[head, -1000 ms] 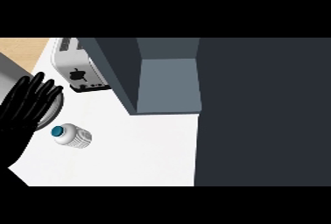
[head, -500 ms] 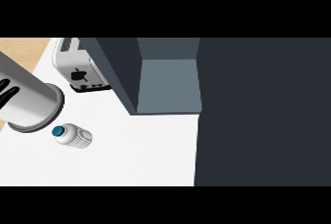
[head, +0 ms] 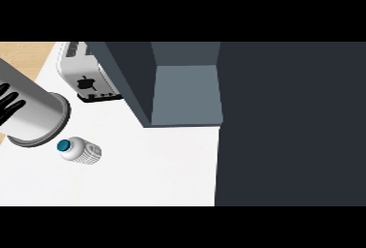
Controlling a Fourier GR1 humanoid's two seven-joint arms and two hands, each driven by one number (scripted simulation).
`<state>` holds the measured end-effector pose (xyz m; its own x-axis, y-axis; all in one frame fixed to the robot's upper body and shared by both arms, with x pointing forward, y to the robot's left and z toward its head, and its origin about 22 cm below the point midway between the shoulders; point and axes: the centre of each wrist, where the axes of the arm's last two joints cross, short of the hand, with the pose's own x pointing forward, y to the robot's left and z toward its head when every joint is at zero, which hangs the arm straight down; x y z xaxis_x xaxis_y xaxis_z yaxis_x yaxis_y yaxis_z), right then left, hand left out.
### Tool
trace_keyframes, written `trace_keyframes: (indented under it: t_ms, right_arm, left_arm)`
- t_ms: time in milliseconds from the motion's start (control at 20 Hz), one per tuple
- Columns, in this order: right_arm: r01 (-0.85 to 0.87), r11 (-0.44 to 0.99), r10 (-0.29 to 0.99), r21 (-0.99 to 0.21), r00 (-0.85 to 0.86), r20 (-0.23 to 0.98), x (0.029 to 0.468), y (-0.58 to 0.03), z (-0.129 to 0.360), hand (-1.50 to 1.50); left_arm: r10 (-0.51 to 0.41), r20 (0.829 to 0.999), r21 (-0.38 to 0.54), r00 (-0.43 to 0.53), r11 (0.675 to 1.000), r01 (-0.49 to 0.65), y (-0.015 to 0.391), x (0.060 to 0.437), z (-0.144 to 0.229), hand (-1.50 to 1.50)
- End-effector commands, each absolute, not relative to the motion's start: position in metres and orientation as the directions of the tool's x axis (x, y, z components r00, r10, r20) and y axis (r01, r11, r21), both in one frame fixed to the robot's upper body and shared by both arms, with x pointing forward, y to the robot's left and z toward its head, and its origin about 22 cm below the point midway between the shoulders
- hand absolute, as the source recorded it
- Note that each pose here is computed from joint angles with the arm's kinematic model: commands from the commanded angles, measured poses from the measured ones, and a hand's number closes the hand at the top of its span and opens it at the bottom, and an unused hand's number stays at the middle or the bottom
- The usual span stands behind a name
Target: Pick up the bottled water, place it into the cabinet and close the cabinet
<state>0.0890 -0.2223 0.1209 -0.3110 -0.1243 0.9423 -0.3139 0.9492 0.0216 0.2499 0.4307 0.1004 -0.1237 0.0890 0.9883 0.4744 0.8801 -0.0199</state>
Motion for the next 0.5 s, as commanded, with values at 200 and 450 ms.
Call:
trace_keyframes:
  t_ms: [200,450]
  right_arm:
    - [-0.318,0.948,-0.124,0.001,-0.365,0.923,0.061,-0.223,0.153,-1.5]
    - [-0.34,0.94,-0.12,-0.01,-0.36,0.925,0.053,-0.225,0.155,-1.5]
  left_arm:
    - [0.044,0.999,-0.036,-0.006,0.876,0.48,0.424,0.273,0.045,-1.5]
    - [0.073,0.991,-0.119,0.112,0.862,0.492,0.42,0.273,0.002,-1.5]
